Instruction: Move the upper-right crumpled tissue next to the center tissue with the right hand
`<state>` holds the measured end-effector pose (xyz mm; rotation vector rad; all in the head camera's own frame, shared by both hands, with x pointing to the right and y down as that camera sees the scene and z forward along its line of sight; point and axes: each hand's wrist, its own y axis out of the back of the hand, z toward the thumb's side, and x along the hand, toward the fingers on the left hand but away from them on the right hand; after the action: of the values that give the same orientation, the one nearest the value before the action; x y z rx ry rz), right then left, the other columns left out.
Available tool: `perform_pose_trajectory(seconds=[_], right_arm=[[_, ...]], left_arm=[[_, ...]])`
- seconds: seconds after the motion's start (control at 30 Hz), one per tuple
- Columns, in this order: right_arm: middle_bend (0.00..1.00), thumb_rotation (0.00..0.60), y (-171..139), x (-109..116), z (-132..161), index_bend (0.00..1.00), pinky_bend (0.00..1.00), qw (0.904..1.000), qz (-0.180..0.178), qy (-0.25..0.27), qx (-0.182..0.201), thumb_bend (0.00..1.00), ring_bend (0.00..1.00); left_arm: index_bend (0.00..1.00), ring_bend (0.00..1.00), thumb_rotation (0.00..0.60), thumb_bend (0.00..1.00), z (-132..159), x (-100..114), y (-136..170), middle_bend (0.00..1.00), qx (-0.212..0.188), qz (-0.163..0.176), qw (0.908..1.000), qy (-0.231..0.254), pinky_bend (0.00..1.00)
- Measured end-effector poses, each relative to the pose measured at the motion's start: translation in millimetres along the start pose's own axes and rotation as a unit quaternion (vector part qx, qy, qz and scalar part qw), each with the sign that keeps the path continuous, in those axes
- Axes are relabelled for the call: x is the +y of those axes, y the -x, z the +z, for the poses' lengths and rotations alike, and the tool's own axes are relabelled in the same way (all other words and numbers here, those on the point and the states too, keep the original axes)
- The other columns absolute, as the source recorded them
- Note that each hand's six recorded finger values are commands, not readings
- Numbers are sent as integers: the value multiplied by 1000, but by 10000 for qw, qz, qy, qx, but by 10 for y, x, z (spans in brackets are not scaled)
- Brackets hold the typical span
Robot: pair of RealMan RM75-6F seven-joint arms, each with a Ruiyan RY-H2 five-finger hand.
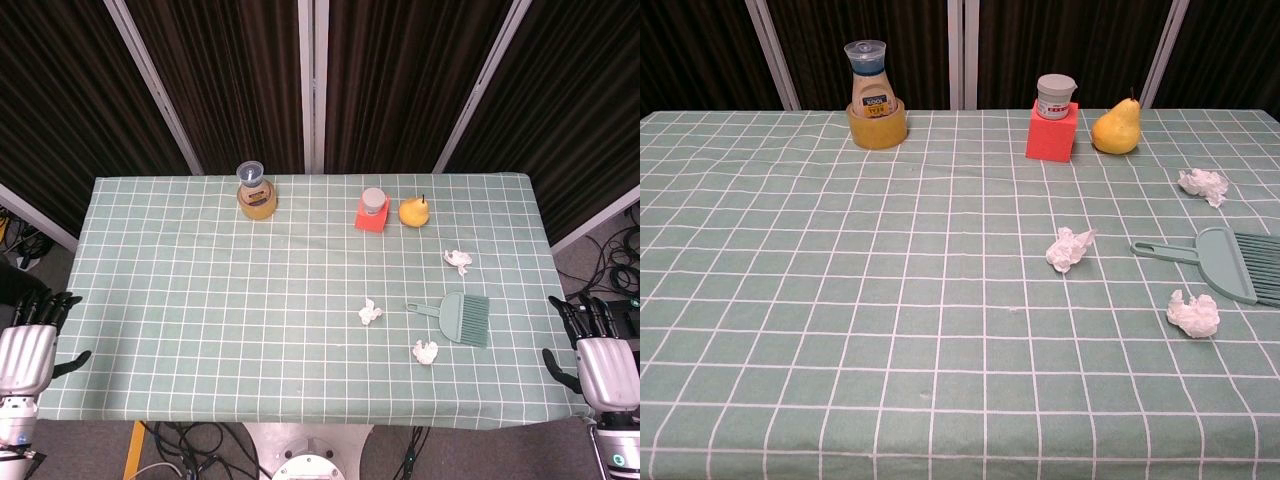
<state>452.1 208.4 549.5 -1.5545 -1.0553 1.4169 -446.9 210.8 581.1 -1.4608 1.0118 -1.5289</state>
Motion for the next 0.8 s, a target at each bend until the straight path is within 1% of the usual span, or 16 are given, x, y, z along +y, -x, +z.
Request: perform_pose_trajectory(seconds=[0.33,0.43,0.47,0.5,0.57,0.67,0.73,0.8], right_arm=[[181,600,37,-53,-9,88,0,9999,136,81,-7,265,0],[177,600,89,-93,19,83,0,9996,258,141,29,237,0],[175,600,120,-112,35,83,0,9994,312,154,45,194,0],[178,600,172,-143,64,82,0,9991,391,162,74,157,0],[190,600,290,-211,135,81,0,9984,535,140,130,123,0],[227,600,508,-349,287,86,0,9971,724,59,211,94,0],[255,600,645,-450,409,128,0,9965,795,35,264,87,0],[289,600,793,-583,558,204,0,9959,851,43,312,85,0]], left_arm=[[204,111,600,12,15,3,6,172,8,-28,10000,-19,78],[204,111,600,10,19,5,8,171,-13,-29,10000,4,78],[204,111,600,9,21,6,8,171,-29,-31,10000,3,78],[204,111,600,9,22,6,10,171,-45,-33,10000,4,78],[204,111,600,9,20,11,14,171,-53,-20,10000,19,78],[204,111,600,8,3,12,33,171,-38,-6,10000,52,78],[204,111,600,7,-20,-4,55,171,-12,-36,10000,65,78],[204,111,600,7,-38,-22,71,171,17,-68,9999,90,78]])
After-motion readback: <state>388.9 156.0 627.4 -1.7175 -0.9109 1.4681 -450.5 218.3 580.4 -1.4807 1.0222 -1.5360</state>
